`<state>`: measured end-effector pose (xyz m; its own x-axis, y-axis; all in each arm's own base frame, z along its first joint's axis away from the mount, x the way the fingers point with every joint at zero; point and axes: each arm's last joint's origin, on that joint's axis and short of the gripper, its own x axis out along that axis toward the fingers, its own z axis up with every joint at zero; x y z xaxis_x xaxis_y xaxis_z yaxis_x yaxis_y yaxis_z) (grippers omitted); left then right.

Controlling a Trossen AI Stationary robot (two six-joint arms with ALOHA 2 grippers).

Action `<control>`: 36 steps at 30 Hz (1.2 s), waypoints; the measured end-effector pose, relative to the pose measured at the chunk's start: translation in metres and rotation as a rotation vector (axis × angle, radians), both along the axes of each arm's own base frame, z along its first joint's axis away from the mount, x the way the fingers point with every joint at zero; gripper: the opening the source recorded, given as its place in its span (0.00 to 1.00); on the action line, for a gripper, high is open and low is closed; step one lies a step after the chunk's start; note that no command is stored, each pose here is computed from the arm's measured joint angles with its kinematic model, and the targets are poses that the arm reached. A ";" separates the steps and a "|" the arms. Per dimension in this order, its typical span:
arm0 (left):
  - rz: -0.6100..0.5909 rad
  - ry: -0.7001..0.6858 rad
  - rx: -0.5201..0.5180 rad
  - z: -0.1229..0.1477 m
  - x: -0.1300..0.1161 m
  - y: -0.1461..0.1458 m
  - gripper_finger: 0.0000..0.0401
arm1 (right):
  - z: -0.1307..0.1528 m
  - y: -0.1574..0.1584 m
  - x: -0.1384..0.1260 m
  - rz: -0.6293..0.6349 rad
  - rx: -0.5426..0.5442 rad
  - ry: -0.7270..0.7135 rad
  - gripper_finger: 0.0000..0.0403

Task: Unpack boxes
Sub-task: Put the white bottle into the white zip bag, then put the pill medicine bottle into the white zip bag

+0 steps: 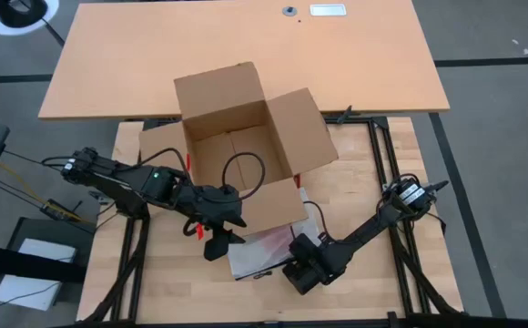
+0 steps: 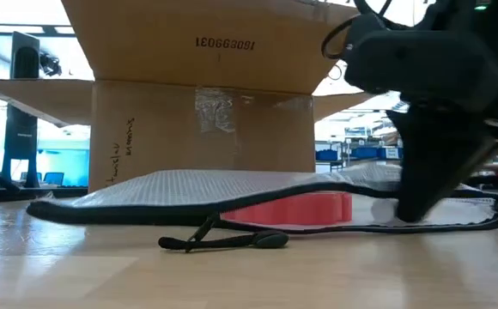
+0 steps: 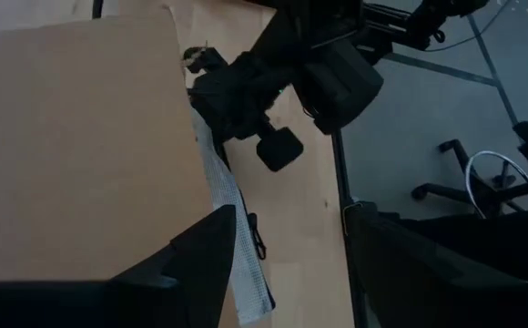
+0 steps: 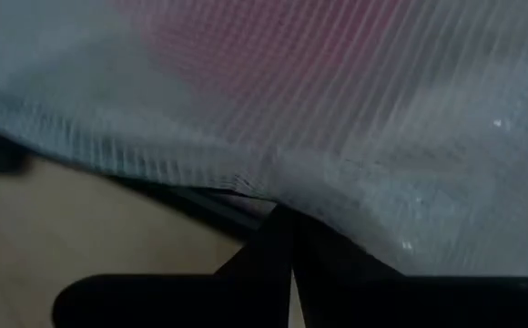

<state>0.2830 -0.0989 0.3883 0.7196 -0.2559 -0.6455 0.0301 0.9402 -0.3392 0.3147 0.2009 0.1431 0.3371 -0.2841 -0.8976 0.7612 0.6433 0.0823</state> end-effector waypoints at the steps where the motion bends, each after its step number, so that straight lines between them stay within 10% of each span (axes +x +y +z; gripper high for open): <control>1: 0.004 -0.002 0.003 0.000 0.000 0.000 0.56 | 0.000 -0.002 0.002 -0.012 -0.009 -0.019 0.02; 13: 0.020 0.004 -0.013 0.000 0.000 0.000 0.56 | 0.043 0.004 -0.013 0.038 0.153 -0.037 0.01; 27: -0.036 -0.098 -0.124 0.042 -0.005 0.004 0.56 | 0.175 -0.008 -0.069 0.401 0.331 -0.368 0.01; 36: 0.222 -0.113 -0.002 0.075 -0.018 0.050 0.56 | 0.241 -0.093 -0.084 0.406 0.119 -0.641 0.02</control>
